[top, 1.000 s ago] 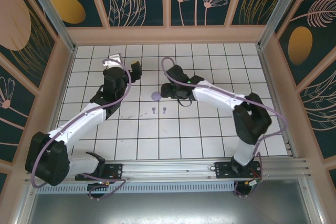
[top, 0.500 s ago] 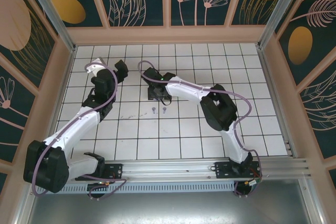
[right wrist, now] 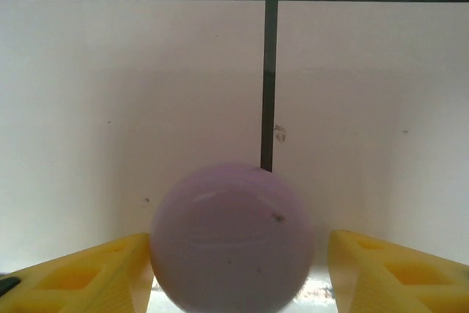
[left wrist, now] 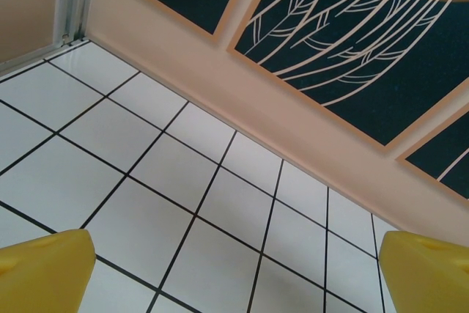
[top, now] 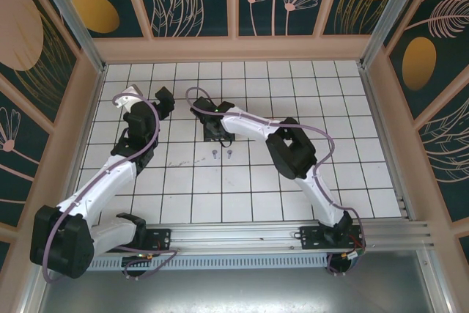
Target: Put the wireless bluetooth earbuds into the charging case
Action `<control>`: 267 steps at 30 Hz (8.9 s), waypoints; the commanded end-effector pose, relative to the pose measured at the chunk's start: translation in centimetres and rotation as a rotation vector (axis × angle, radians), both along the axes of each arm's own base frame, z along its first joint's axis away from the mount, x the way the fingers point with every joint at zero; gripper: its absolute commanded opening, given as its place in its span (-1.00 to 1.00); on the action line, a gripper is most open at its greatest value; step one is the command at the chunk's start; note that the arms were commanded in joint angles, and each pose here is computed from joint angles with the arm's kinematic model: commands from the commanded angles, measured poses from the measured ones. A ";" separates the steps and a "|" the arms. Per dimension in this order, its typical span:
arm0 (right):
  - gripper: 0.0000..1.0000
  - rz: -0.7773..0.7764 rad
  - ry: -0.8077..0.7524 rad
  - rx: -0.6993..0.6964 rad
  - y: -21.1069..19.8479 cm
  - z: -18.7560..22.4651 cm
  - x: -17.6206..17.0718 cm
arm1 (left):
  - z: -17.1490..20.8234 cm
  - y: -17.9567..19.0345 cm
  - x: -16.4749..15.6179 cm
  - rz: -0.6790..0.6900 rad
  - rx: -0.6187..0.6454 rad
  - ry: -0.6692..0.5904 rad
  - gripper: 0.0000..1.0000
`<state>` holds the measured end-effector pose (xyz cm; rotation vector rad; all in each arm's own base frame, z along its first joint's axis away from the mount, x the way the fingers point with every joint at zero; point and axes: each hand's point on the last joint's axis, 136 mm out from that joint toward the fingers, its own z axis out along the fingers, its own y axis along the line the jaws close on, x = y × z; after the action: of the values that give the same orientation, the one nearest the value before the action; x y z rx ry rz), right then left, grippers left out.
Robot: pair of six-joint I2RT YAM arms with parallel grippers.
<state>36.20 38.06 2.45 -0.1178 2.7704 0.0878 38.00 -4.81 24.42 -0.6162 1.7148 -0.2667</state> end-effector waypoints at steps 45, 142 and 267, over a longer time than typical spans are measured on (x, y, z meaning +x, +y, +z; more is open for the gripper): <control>-0.34 -0.415 -0.160 0.858 -5.6 21.0 2.2 | -0.3 -16.8 -4.4 -0.814 -0.431 -0.360 0.83; 0.49 -0.457 -0.413 0.860 -16.9 24.6 -1.5 | -0.5 -24.0 -1.6 -0.987 -0.519 -0.355 -1.00; -0.06 0.334 -0.509 0.924 -13.9 23.9 -5.0 | 2.7 -29.8 -8.8 -1.607 -0.359 -0.271 -1.00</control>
<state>30.43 23.74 23.73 -0.2863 2.0290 1.1988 29.58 -34.38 25.66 0.6448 1.6021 -1.6834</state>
